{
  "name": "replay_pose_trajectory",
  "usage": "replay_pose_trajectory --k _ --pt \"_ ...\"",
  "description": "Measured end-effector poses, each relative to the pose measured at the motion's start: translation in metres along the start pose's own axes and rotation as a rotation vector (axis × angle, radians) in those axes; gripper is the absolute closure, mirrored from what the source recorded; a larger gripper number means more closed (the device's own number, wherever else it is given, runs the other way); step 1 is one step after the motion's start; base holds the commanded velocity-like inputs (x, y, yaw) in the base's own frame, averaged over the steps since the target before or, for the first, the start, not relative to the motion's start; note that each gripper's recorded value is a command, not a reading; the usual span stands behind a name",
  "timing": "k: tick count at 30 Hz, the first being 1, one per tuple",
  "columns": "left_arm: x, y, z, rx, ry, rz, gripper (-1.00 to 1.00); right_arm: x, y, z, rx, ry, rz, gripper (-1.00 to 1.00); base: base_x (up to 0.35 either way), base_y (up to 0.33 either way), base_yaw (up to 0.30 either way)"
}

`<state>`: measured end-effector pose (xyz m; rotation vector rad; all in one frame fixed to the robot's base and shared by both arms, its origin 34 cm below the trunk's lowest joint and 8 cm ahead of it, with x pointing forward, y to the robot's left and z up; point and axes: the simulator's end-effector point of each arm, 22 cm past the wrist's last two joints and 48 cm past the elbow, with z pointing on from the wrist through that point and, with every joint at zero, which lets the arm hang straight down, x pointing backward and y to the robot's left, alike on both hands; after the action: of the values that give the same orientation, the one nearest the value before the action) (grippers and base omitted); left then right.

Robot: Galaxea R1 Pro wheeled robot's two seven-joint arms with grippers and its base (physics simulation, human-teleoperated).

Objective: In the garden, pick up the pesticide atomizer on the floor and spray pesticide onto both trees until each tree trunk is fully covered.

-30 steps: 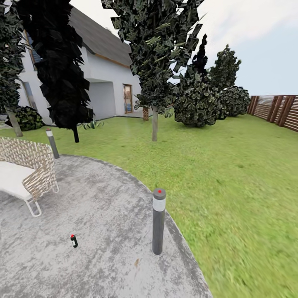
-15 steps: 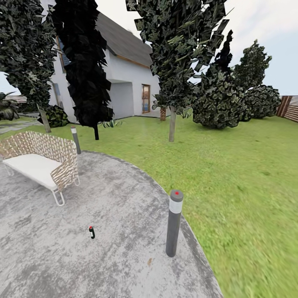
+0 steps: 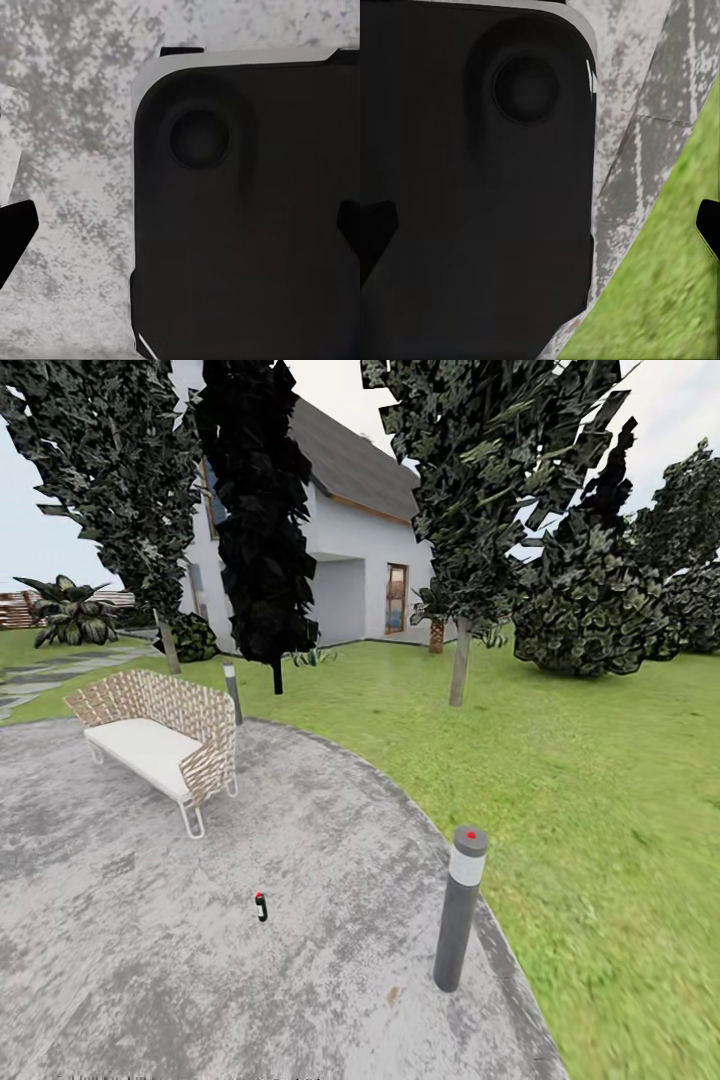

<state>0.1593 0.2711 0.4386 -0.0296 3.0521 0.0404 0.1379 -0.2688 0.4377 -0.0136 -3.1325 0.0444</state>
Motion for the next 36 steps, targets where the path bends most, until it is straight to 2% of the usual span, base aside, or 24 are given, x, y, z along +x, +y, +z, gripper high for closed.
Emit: replay_pose_trajectory --k 8,24,36 --pt "-0.001 0.0007 0.0 -0.003 -0.004 -0.001 -1.0 0.0001 0.0002 0.0 0.0 0.0 0.0 -1.0 0.0 0.0 0.225" --pt "-0.0011 0.0007 0.0 -0.003 -0.004 -0.002 -1.0 0.0002 0.0003 0.0 -0.001 0.001 -0.001 -1.0 0.0 0.0 0.017" --pt "-0.0009 0.0006 0.0 -0.003 -0.004 -0.001 -1.0 0.0003 0.0005 0.0 -0.002 0.001 -0.002 -1.0 0.0 0.0 0.108"
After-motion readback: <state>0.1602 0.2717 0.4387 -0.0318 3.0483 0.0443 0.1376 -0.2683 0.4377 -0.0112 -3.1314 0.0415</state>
